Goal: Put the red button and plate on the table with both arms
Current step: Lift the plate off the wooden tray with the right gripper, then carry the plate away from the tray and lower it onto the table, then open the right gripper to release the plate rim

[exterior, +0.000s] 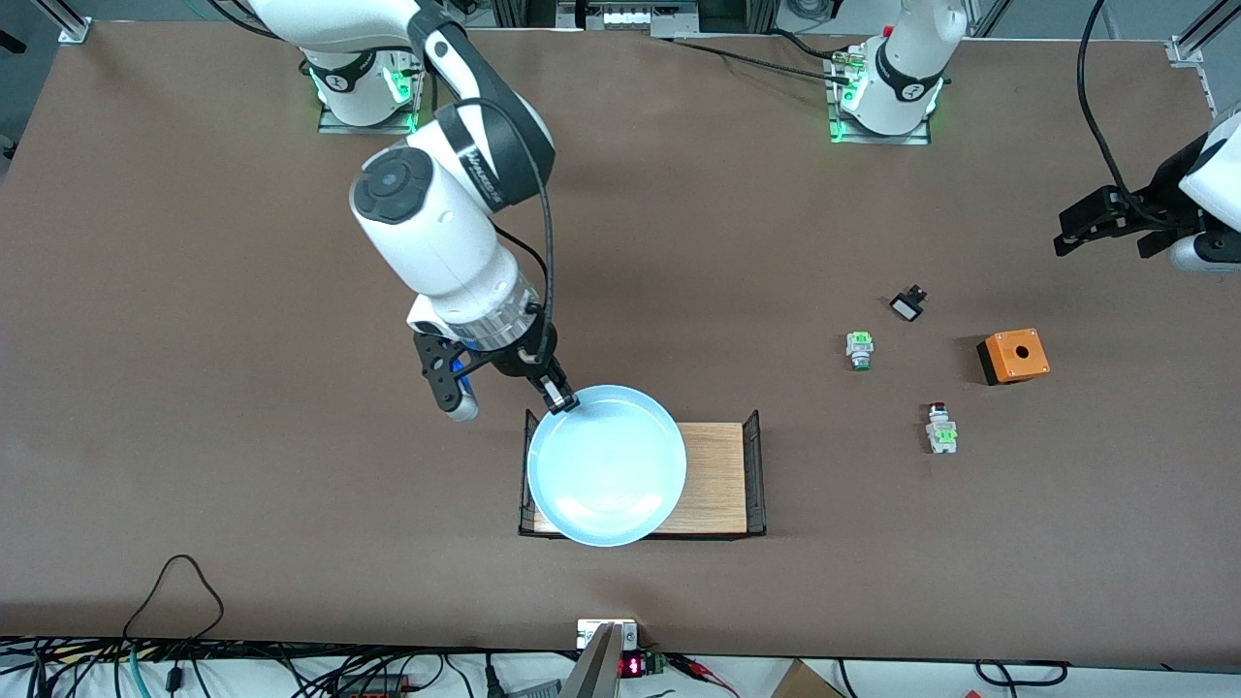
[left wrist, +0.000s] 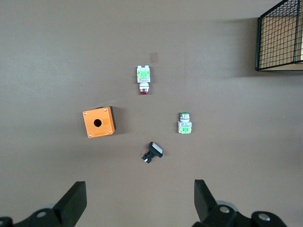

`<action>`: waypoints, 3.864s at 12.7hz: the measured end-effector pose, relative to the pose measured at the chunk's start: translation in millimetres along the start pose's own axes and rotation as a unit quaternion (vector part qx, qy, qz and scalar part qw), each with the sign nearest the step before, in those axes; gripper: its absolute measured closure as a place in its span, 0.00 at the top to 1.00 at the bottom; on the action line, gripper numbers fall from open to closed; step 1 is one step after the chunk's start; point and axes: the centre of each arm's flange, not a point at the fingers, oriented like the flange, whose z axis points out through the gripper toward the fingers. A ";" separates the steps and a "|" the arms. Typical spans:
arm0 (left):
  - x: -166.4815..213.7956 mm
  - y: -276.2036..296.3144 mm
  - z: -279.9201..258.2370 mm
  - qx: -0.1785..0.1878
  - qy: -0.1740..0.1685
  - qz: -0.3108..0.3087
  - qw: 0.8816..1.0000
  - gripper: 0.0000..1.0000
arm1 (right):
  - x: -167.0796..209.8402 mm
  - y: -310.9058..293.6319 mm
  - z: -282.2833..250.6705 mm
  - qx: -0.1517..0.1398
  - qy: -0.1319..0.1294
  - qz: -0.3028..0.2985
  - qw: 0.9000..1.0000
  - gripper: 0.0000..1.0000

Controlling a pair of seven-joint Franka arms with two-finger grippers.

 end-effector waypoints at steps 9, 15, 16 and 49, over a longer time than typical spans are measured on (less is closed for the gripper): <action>0.3 0.1 -3.9 0.000 0.004 0.003 1.000 1.00 | 55.1 5.3 -84.7 -0.017 -0.019 -0.002 1.000 0.02; 0.4 0.0 -4.3 0.000 0.005 0.004 1.000 1.00 | 119.2 43.1 -109.5 -0.111 -0.049 -0.153 0.981 0.02; 0.4 0.1 -4.4 0.000 0.005 0.004 1.000 1.00 | 138.7 53.5 -106.6 -0.123 -0.056 -0.180 0.974 0.02; 0.5 0.9 -5.7 0.000 0.006 0.008 1.000 1.00 | 378.7 375.6 9.7 -0.162 -0.114 -0.488 0.850 0.48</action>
